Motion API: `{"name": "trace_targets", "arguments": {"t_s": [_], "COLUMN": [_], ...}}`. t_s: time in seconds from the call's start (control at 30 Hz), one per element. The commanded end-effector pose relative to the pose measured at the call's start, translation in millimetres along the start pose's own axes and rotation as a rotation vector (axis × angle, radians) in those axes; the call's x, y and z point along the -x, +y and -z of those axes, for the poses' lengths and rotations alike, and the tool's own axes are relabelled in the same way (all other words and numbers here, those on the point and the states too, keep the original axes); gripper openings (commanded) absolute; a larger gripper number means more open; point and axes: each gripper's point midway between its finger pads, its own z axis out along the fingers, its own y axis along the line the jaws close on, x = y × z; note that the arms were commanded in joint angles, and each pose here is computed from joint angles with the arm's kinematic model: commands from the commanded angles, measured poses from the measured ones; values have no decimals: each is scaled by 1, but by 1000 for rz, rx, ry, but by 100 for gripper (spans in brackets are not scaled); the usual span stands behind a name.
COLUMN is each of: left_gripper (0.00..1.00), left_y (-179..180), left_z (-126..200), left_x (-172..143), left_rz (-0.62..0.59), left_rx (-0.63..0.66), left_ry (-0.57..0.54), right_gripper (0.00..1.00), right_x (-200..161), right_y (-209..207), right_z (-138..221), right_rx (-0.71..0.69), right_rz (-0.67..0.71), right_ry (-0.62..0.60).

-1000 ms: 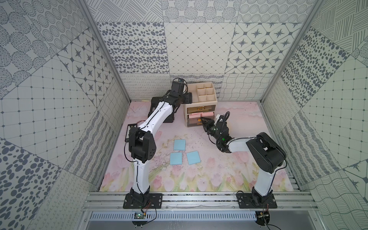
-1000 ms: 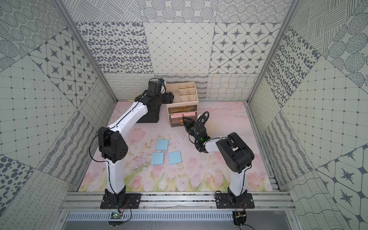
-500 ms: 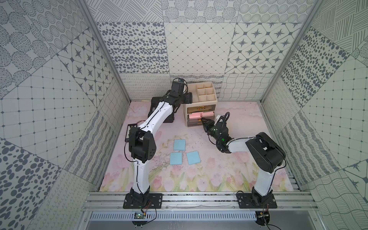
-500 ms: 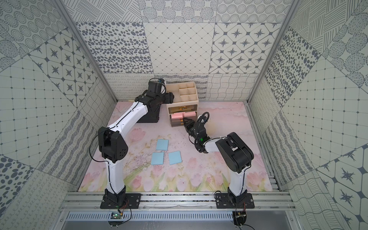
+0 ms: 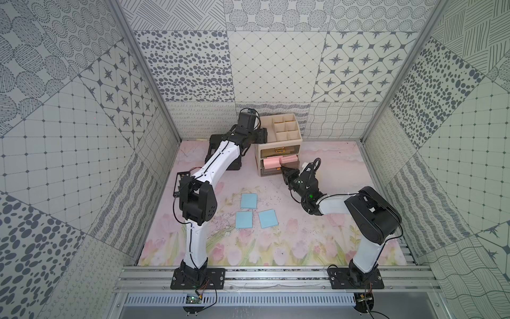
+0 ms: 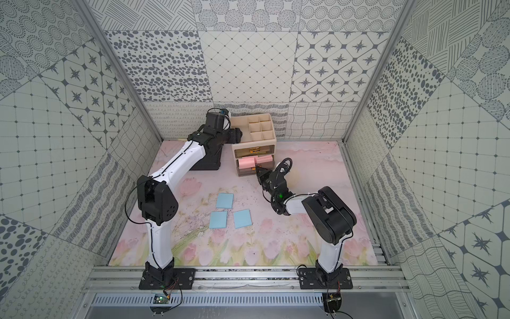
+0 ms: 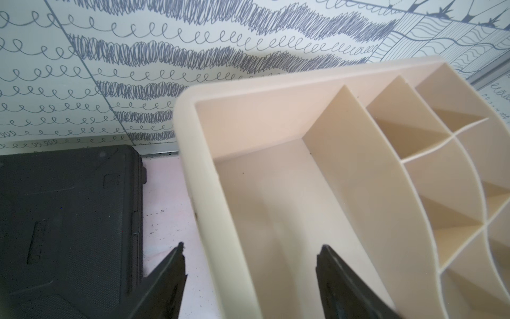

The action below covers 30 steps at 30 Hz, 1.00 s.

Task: Please put the sticky notes in the drawer by color
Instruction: Adjust the drawer in the storage box.

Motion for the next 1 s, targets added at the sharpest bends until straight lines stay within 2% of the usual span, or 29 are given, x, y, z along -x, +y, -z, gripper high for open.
{"name": "trace_targets", "arguments": {"t_s": [0.0,0.23,0.67,0.97], "left_gripper": [77,77,77,78], "left_y": [3,4,4,-4], "left_z": [-4,-6,-6,5], "left_x": [-7,-11,-12,-1], "left_rz": [8,-1,-7,-7], "left_rx": [7,22,19,-14], "left_ry": [31,46,50,25], "right_gripper": [0,0,0,0], "right_x": [-2,-16,-14,-13], "right_y": [7,7,12,7], "right_z": [10,16,41,34], "right_rx": [13,12,-14,-20], "right_rz": [55,44,51,35], "right_ry": [-7,21,-6,-17]}}
